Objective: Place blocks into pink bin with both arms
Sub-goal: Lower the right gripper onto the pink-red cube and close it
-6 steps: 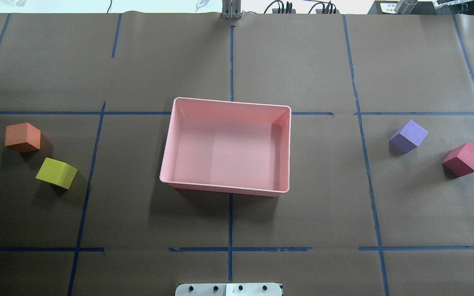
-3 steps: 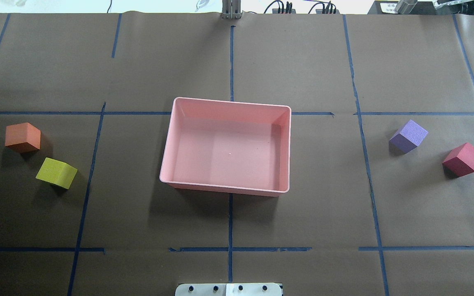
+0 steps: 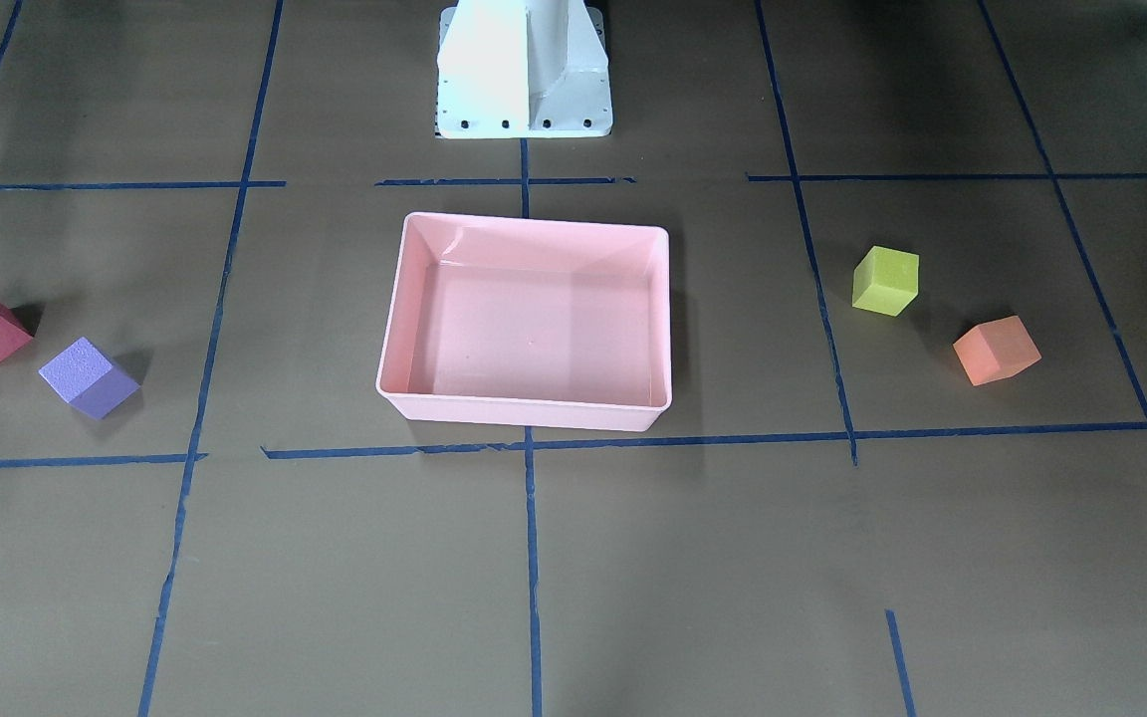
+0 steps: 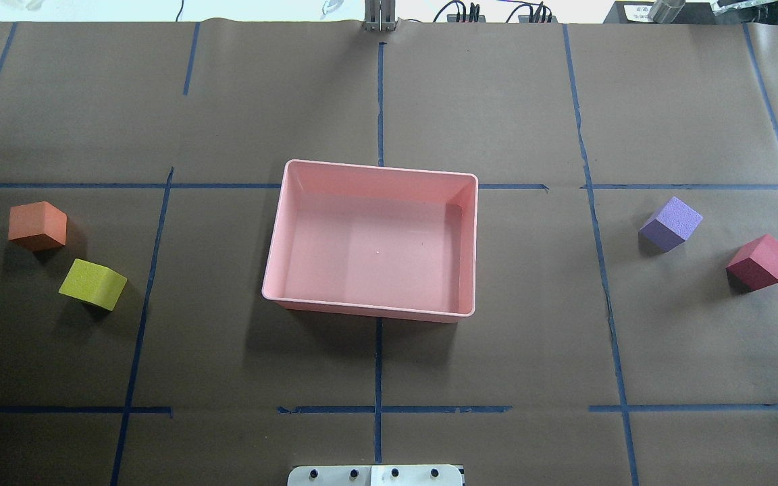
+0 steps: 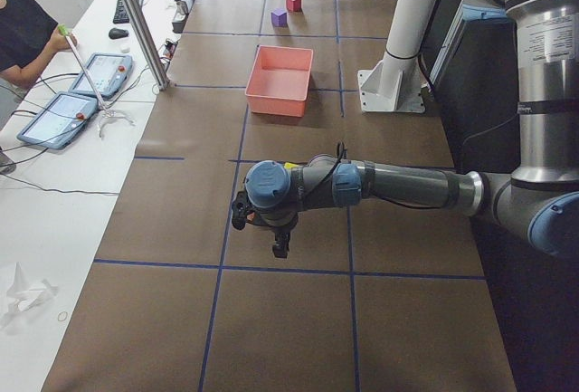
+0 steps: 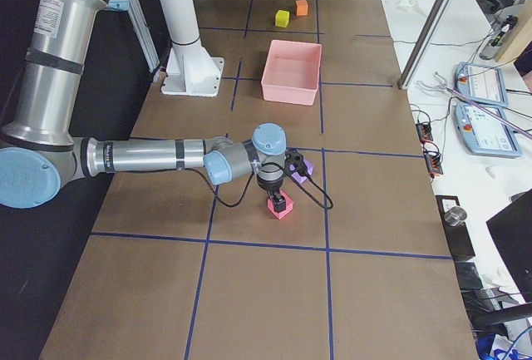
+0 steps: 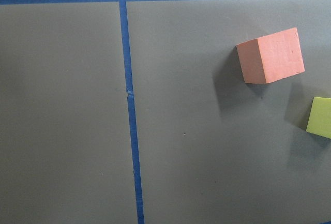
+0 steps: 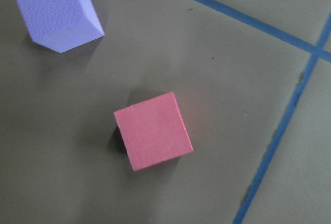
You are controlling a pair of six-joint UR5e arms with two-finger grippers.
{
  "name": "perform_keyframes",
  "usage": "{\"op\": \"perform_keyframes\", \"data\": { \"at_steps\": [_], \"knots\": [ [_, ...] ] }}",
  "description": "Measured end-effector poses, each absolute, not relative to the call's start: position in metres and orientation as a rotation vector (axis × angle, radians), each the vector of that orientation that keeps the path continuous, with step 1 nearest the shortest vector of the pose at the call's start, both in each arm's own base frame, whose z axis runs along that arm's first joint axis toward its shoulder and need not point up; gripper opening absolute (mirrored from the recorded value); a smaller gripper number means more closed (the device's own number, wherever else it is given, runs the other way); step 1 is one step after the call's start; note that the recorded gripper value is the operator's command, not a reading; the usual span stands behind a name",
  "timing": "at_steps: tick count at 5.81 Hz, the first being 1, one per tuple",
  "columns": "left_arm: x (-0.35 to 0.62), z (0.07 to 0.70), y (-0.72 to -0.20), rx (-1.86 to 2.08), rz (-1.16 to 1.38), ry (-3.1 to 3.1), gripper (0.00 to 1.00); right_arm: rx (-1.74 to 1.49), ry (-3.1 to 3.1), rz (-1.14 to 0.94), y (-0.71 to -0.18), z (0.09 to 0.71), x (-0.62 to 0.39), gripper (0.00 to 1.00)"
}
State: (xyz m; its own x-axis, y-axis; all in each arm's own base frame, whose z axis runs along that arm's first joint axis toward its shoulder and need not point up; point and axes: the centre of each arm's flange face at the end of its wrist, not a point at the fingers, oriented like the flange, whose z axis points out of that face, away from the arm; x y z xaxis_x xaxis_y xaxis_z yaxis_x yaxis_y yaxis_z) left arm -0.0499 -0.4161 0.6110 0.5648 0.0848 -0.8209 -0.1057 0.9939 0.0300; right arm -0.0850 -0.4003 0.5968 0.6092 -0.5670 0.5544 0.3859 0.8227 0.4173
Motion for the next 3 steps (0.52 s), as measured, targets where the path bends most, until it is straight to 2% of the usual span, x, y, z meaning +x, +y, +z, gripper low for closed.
{"op": "perform_keyframes", "data": {
  "at_steps": [3],
  "knots": [
    [-0.049, 0.609, -0.416, -0.021, 0.115, 0.964, 1.0, 0.347, -0.664, -0.778, -0.418, 0.596, -0.135, 0.99]
  ]
}}
